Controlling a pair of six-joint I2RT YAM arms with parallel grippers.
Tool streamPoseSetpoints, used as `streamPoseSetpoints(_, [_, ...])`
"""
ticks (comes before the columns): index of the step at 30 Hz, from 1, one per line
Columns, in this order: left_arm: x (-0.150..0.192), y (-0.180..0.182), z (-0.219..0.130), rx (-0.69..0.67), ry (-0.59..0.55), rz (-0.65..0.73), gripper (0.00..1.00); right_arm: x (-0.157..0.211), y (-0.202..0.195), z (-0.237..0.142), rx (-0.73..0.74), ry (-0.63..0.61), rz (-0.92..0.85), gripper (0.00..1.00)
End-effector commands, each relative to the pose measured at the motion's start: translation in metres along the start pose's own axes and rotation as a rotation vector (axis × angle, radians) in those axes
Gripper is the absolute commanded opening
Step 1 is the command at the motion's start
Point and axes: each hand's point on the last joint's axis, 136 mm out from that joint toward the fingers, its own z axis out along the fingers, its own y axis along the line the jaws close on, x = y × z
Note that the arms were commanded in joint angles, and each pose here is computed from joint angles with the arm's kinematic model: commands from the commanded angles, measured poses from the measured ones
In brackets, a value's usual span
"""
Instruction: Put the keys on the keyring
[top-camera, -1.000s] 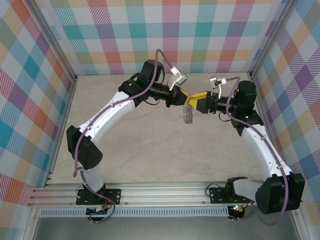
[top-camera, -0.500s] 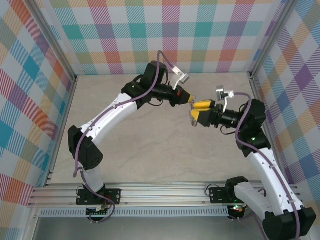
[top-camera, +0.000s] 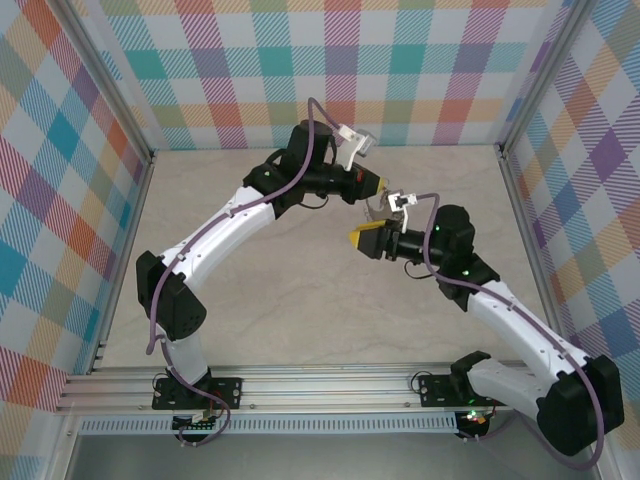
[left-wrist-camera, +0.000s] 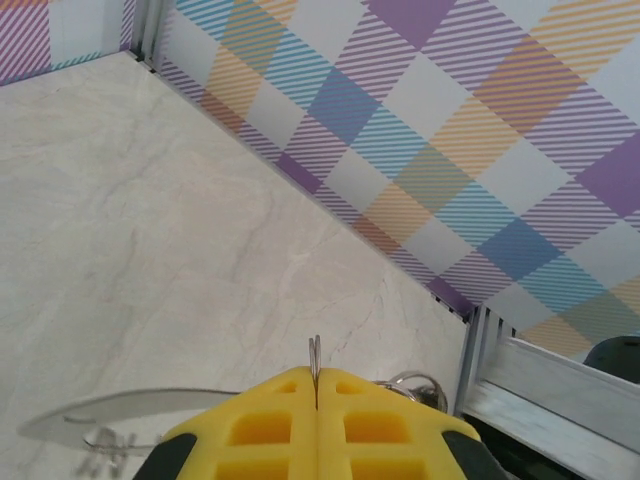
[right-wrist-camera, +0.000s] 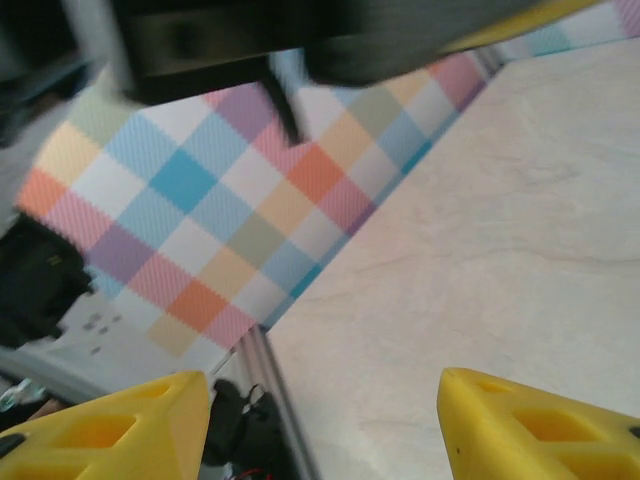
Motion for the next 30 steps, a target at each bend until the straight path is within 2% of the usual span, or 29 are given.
streamPoseSetpoints(1, [-0.019,-0.017,-0.012,0.012,-0.071,0.013,0.0,-0.034,-0.006,-0.003,0.091,-0.139,-0.08,0.61])
streamPoseSetpoints(13, [-0.022,-0.025,-0.022,0.025,-0.099,-0.019,0.0,-0.062,-0.036,-0.04,0.286,-0.269,-0.082,0.62])
streamPoseSetpoints(30, [-0.032,-0.05,-0.032,0.1,-0.144,-0.006,0.0,-0.082,-0.036,-0.034,0.252,-0.286,-0.08,0.62])
